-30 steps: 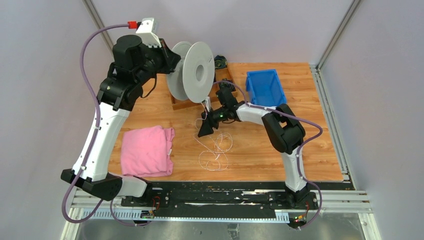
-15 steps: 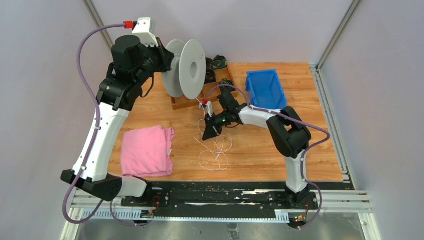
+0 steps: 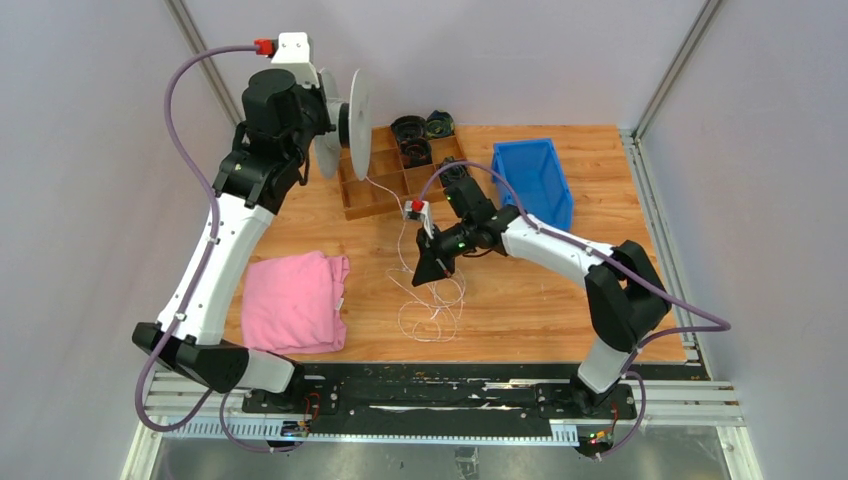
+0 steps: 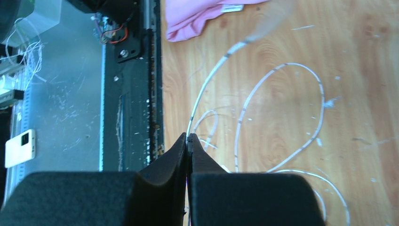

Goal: Wrap the cables
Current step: Wrap the cable around the cable reel.

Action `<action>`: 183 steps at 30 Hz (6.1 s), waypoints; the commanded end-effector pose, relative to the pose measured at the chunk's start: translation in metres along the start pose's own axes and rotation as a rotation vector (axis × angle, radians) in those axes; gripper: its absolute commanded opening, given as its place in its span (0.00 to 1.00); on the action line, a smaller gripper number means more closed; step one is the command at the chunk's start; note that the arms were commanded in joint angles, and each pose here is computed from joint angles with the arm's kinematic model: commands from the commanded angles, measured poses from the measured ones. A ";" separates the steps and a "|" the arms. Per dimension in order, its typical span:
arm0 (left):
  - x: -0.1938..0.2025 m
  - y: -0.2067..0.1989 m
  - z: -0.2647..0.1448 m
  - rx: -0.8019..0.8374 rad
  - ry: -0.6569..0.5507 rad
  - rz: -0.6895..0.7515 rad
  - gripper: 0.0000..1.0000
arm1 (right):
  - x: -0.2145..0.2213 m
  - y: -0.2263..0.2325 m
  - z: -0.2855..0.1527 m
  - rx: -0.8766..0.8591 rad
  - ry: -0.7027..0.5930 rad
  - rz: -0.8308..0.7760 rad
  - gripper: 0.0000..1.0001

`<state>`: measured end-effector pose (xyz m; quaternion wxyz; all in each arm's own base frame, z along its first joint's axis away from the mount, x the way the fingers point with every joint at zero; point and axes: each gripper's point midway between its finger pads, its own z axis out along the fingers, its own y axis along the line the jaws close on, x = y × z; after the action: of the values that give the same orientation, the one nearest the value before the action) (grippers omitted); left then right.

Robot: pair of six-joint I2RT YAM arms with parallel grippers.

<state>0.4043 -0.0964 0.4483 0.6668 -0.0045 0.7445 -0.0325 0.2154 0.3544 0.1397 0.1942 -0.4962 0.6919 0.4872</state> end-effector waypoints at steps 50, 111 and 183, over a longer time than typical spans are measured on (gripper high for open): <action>0.148 -0.081 -0.008 0.340 0.118 0.231 0.00 | -0.268 0.033 -0.199 0.523 -0.364 -0.498 0.01; 0.047 -0.103 -0.042 0.466 0.081 -0.129 0.00 | -0.116 -0.151 -0.125 0.355 -0.298 0.021 0.01; 0.041 -0.005 -0.008 0.203 0.091 -0.461 0.00 | -0.026 -0.100 -0.003 0.104 -0.187 0.143 0.04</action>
<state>0.3906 -0.1074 0.3738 0.5599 -0.0998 0.7858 -0.2431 0.3231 0.3573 0.1139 0.2512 -0.3776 0.7371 0.5010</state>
